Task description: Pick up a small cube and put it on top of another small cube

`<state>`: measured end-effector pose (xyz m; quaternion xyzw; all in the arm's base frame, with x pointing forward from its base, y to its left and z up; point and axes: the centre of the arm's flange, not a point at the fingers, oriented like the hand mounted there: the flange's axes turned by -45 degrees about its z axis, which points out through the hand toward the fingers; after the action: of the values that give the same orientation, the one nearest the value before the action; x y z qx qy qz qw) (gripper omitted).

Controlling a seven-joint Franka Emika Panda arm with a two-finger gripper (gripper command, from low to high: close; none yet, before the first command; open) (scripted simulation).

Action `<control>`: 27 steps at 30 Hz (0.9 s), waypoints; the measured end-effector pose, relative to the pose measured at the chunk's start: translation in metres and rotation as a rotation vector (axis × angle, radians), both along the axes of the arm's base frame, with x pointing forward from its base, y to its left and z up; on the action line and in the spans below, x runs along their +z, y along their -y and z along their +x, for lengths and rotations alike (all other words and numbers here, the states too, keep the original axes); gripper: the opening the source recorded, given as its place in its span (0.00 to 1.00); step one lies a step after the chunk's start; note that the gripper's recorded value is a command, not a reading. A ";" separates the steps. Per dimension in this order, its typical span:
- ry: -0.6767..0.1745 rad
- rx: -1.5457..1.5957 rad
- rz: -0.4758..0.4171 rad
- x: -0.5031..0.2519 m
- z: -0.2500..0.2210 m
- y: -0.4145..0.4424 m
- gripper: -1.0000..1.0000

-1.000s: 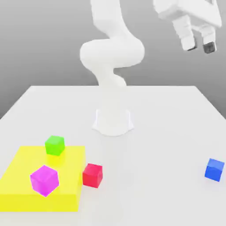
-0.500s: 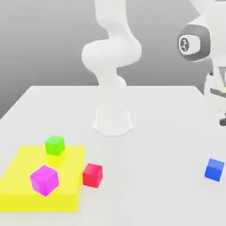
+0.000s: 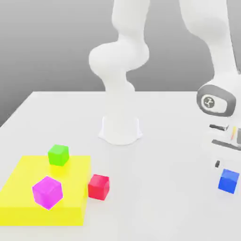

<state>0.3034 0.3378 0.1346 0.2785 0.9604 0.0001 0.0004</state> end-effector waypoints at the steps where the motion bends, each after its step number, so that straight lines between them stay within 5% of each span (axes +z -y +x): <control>1: -0.001 0.000 0.000 -0.006 0.000 0.000 0.00; 14: 0.002 -0.039 -0.002 0.058 0.011 0.010 0.00; 21: 0.033 -0.590 -0.007 0.115 0.131 0.173 0.00; 27: 0.033 -1.086 -0.007 0.155 0.164 0.353 0.00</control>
<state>0.4672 -0.0151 0.2891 0.7345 0.6784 0.0009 0.0163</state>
